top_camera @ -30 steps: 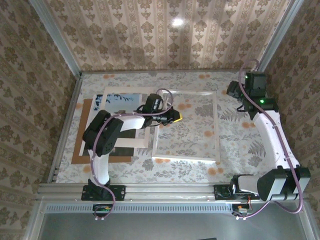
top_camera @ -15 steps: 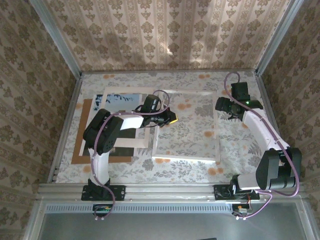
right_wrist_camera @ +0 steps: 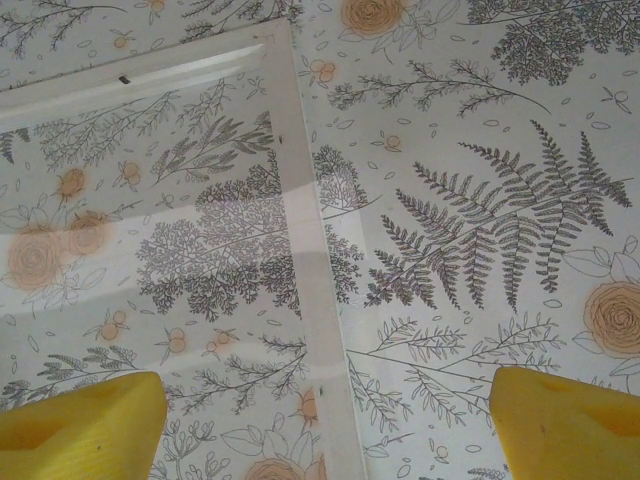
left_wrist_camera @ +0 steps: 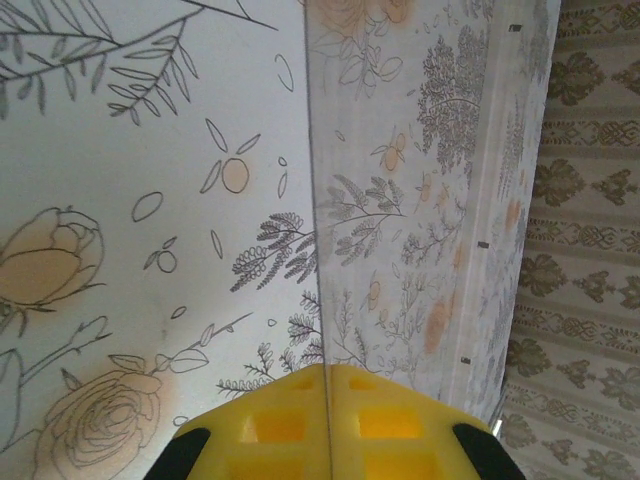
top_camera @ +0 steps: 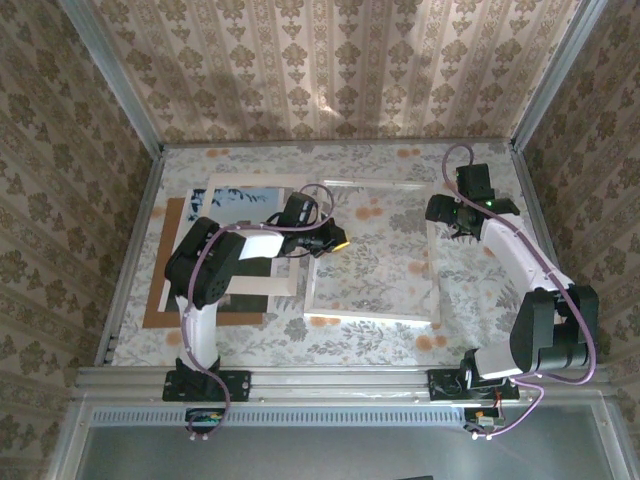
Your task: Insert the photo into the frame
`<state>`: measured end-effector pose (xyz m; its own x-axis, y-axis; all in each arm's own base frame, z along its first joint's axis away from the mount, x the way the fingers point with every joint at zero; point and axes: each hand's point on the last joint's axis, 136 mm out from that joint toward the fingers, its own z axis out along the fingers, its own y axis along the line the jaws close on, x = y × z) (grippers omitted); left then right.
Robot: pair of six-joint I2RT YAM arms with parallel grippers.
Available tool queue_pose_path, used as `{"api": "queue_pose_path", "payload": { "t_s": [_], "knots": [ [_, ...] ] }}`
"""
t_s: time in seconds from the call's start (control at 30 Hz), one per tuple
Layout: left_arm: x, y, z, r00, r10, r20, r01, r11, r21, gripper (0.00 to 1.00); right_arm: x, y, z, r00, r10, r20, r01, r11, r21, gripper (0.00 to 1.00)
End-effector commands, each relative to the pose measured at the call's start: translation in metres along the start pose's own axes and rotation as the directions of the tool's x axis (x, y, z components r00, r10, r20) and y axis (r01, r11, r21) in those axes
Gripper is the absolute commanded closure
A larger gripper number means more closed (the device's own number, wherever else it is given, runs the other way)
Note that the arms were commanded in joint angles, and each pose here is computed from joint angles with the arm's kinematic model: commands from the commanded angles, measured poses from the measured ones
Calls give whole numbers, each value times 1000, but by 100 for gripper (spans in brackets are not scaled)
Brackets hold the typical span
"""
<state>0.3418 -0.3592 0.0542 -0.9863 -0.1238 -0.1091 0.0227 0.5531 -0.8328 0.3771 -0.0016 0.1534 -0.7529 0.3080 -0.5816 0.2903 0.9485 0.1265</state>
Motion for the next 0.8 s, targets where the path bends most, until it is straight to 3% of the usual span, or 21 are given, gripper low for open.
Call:
{"api": "queue_pose_path", "payload": {
  "t_s": [0.0, 0.77],
  "knots": [
    [4, 19, 2, 999, -32, -12, 32, 999, -35, 100, -2, 3, 0, 1000, -10, 6, 10, 1000, -5, 14],
    [9, 22, -4, 999, -20, -34, 18, 998, -63, 100, 2, 3, 7, 1000, -17, -12, 17, 1000, 3, 14]
  ]
}}
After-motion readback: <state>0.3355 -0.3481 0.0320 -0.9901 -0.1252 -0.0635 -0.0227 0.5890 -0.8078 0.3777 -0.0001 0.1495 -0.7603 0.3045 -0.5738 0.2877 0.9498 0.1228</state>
